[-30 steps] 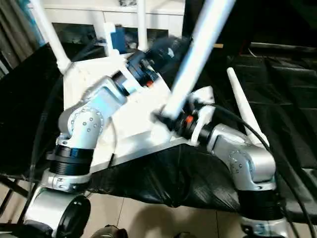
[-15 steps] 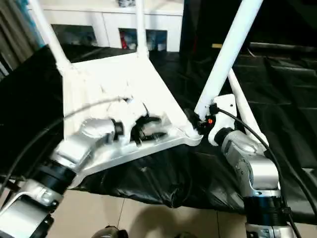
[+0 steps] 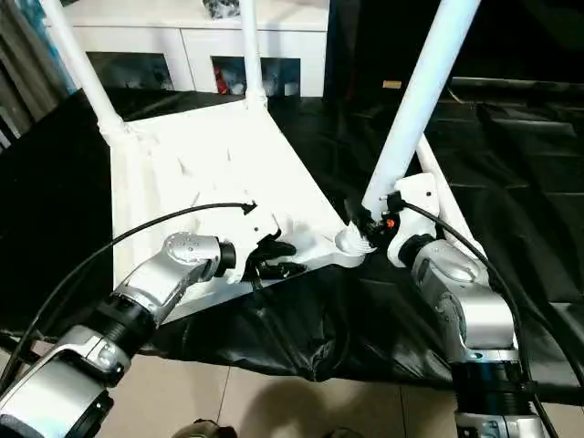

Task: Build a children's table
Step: Pick table leg, then insert table leg to table base

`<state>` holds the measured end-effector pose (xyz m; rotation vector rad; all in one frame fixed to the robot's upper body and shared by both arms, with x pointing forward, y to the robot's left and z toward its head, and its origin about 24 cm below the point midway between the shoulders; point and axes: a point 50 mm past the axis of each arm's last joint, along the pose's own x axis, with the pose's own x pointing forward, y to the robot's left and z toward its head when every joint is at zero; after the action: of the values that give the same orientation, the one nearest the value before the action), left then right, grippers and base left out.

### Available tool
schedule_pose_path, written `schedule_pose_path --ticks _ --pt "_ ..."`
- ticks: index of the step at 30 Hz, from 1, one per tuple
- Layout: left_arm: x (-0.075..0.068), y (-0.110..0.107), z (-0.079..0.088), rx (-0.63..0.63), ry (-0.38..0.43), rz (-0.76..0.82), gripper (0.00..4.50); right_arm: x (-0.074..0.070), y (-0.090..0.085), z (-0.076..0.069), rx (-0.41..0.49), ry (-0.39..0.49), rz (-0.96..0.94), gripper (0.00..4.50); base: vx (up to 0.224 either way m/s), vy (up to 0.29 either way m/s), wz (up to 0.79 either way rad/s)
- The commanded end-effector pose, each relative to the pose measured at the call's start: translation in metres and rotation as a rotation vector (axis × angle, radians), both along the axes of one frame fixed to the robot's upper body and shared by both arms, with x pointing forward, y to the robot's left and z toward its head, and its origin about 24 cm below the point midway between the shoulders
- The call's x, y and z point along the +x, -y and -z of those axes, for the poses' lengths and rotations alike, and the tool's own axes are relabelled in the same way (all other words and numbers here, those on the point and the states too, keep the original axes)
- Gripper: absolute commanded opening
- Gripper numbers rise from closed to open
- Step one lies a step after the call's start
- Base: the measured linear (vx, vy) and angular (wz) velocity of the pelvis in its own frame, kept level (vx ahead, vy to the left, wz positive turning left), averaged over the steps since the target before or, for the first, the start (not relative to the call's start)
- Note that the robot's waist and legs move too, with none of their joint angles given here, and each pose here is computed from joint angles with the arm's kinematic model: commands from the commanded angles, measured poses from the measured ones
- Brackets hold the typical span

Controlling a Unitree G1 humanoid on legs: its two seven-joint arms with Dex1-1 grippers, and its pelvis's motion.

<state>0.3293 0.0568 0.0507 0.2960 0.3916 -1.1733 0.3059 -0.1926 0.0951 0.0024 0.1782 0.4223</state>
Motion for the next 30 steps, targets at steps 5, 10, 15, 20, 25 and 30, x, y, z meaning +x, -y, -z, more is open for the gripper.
schedule_pose_path --ticks 5,10,15,20,25,30 --pt "0.002 -0.006 0.002 0.018 -0.022 0.012 1.2 0.0 -0.003 -0.004 -0.009 0.021 -0.039 1.89 0.0 0.0 0.0" --pt "0.001 -0.009 0.005 0.049 -0.049 0.038 0.86 0.001 -0.004 -0.004 -0.012 0.02 -0.055 1.89 0.0 0.0 0.0" --pt "0.002 -0.011 0.005 0.061 -0.063 0.033 0.52 0.001 -0.005 -0.004 -0.016 0.02 -0.068 1.89 0.0 0.0 0.0" --pt "0.005 -0.013 0.004 0.054 -0.066 0.016 0.17 0.001 -0.008 -0.006 -0.01 0.016 -0.111 1.89 0.0 0.0 0.0" --pt "0.005 -0.016 0.001 0.034 -0.066 0.034 0.02 -0.002 -0.016 -0.008 0.006 -0.009 -0.238 1.89 0.0 0.0 0.0" --pt "-0.002 -0.019 -0.001 0.003 -0.033 0.149 0.0 -0.003 -0.014 -0.006 -0.021 -0.045 -0.3 1.89 0.0 0.0 0.0"
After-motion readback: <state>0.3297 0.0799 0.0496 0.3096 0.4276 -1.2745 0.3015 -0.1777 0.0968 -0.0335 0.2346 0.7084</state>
